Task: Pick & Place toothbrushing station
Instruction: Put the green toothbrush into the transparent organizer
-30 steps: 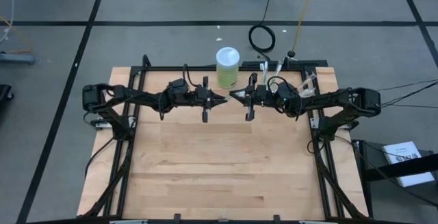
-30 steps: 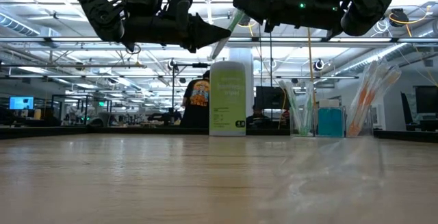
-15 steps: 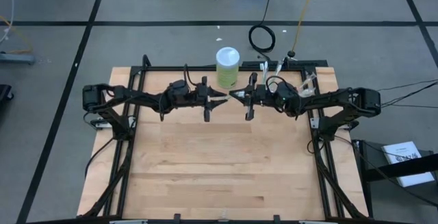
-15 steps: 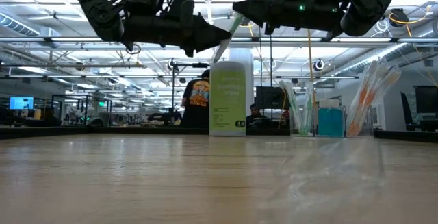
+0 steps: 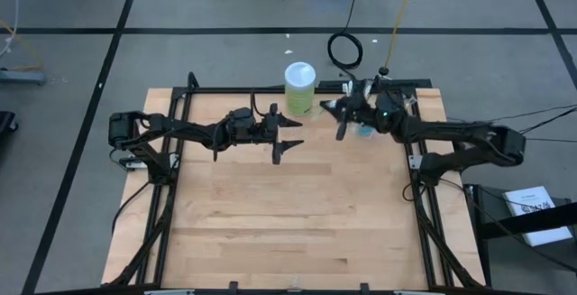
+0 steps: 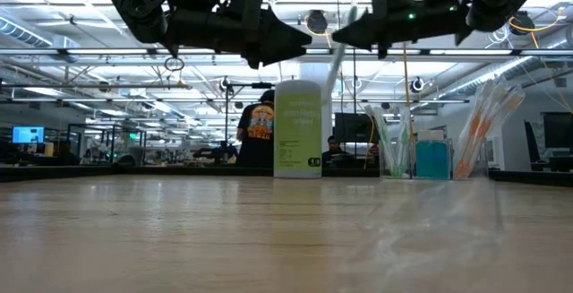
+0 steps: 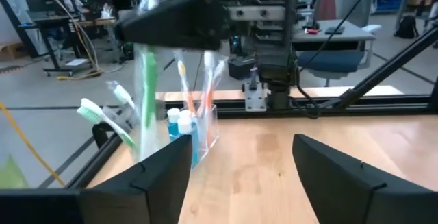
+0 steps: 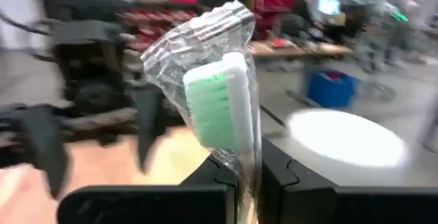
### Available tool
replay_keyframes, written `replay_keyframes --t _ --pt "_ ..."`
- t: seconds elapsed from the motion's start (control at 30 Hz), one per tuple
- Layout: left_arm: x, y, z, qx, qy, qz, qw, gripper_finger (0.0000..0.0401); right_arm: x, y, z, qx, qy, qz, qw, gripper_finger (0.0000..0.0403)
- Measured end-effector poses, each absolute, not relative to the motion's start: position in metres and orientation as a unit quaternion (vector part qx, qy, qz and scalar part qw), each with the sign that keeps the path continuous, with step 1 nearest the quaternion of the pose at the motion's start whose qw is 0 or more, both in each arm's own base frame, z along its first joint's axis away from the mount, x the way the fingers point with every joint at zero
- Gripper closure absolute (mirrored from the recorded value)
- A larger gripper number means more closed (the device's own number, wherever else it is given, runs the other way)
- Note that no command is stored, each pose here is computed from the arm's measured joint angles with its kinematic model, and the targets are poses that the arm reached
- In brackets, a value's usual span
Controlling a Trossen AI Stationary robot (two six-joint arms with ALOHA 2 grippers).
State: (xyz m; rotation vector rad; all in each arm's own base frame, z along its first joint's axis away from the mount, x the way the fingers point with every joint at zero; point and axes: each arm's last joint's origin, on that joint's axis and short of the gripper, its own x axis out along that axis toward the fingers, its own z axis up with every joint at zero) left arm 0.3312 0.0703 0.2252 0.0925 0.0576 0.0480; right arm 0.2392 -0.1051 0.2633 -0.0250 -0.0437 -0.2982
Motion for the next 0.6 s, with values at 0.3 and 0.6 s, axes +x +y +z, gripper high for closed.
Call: replay_keyframes --t 0.3,0.6 --pt "0.33 0.074 0.223 0.052 0.044 0.029 0.997 0.0132 0.185 -0.123 0.273 0.027 0.071 -0.299 0.951 0.0395" --pt "0.33 0.074 0.22 0.052 0.058 0.028 0.997 0.0132 0.169 -0.131 0.263 0.062 0.132 -0.335 0.931 0.0395"
